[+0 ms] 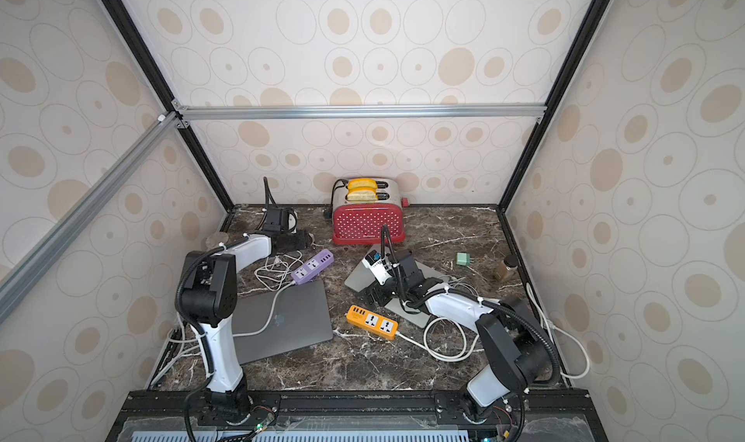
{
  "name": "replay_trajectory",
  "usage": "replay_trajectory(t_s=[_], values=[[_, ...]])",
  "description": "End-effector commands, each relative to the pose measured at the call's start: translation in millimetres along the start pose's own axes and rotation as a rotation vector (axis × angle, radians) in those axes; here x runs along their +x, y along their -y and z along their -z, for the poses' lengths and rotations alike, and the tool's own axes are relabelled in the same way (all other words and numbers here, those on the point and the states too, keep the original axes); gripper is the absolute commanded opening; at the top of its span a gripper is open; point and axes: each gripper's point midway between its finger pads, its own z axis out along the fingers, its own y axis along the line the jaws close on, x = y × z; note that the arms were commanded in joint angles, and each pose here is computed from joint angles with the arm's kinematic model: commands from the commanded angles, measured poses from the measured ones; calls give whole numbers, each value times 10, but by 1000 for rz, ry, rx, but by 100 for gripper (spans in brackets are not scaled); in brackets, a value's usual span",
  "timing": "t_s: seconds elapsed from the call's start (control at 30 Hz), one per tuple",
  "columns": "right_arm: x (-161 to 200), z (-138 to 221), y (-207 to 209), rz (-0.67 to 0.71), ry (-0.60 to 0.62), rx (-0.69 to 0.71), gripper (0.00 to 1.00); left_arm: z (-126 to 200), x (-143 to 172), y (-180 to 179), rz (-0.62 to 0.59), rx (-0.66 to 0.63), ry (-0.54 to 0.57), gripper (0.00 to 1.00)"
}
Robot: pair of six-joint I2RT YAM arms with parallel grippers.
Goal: Unplug the laptop charger
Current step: Place the plug at the center of the board, then reset both arms
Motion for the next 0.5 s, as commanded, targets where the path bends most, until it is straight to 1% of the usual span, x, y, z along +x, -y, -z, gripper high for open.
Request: replay_trajectory(t_s=[0.0, 0.07, 0.1, 0.13, 0.33, 0.47], values=[[-52, 182, -3, 20, 20, 46, 100, 564, -442, 141, -27, 10, 188, 66], [-45, 284, 16, 26, 26, 79, 100, 748, -369, 82, -31, -18, 214, 81], [-31, 344, 41, 28, 28, 104, 100, 850, -311, 41, -33, -38, 227, 97], [-35, 420, 67, 30, 36, 134, 100, 947, -250, -17, -34, -64, 238, 99], [30, 889, 291, 23, 30, 329, 100, 1511, 222, -459, -41, -278, 276, 99], [90, 1219, 437, -6, 17, 440, 100, 2009, 472, -656, -32, -371, 354, 99]])
